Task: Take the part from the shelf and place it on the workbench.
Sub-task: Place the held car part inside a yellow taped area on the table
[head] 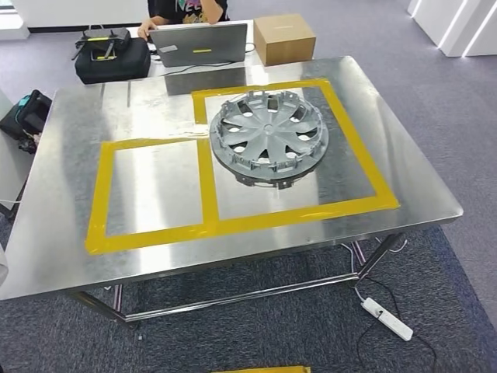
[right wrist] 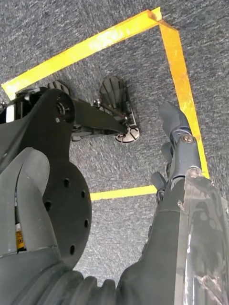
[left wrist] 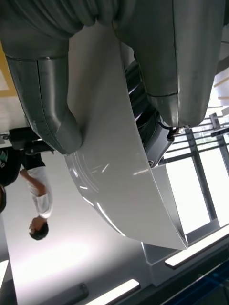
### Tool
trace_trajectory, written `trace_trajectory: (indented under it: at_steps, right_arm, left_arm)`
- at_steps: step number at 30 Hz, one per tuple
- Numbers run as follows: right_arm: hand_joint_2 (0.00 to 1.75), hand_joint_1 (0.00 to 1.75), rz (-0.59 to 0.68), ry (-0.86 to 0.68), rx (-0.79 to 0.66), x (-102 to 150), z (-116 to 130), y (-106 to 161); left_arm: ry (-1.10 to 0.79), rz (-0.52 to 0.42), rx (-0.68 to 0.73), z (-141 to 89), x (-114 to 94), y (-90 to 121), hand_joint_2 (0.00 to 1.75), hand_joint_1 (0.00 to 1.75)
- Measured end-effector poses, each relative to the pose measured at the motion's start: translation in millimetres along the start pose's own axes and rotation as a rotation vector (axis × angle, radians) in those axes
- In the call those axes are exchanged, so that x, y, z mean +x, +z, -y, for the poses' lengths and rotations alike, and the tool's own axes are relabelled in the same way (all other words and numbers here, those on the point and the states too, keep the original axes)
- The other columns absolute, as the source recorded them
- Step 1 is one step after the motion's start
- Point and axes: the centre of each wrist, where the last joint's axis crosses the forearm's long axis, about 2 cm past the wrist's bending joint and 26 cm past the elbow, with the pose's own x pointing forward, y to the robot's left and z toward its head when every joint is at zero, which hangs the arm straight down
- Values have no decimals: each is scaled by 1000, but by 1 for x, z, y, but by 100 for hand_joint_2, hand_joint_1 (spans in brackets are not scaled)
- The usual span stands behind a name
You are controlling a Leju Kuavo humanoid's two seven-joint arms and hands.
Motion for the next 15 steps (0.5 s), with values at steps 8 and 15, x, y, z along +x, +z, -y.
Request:
trace_trajectory:
  at_steps: [8, 15]
  right_arm:
    - [175, 0, 3, 4, 4, 0, -1, 0]
    - [175, 0, 0, 8, 6, -1, 0, 0]
  left_arm:
    - [-8, 3, -2, 0, 0, 1, 175, 175]
    - [-8, 2, -2, 0, 0, 1, 175, 175]
